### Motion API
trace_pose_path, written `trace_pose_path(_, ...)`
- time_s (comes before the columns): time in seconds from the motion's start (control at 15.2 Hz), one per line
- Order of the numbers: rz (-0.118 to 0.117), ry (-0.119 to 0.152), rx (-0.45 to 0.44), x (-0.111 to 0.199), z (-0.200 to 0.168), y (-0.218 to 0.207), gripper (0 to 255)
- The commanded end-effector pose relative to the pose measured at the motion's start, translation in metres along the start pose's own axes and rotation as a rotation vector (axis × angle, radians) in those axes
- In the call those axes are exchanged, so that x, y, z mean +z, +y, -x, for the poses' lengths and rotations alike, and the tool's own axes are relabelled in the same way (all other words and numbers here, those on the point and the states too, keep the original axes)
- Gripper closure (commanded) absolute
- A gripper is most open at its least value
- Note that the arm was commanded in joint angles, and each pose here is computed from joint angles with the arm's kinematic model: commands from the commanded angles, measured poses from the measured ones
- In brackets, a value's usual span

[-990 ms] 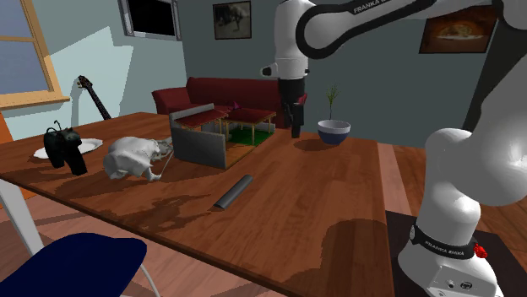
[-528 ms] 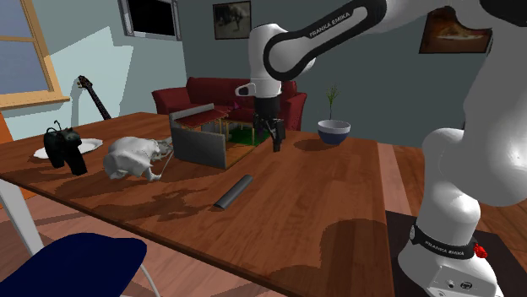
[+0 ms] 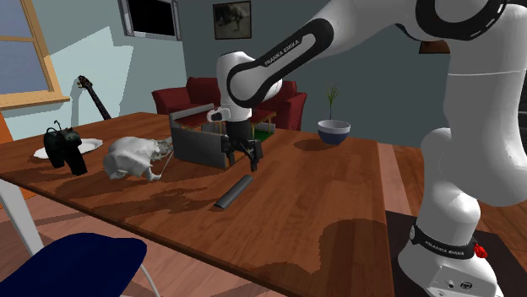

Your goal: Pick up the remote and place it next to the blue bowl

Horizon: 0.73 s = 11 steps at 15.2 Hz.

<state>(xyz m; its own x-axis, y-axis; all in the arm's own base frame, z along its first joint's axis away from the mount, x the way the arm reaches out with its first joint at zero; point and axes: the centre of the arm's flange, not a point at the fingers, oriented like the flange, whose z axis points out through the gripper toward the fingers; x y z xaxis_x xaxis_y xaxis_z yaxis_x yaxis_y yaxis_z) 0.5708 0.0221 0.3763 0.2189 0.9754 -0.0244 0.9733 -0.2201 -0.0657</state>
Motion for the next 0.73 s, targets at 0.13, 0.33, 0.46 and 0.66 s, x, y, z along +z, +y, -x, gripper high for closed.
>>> trace_pose_path(0.13,-0.013,0.005,-0.134,0.026,-0.021,0.014,0)
trace_pose_path(0.33,-0.013,0.005,-0.134,0.041,-0.021,0.014,0)
trace_pose_path(0.46,-0.013,0.005,-0.134,0.052,-0.021,0.014,0)
trace_pose_path(0.66,-0.013,0.005,-0.134,0.060,-0.021,0.014,0)
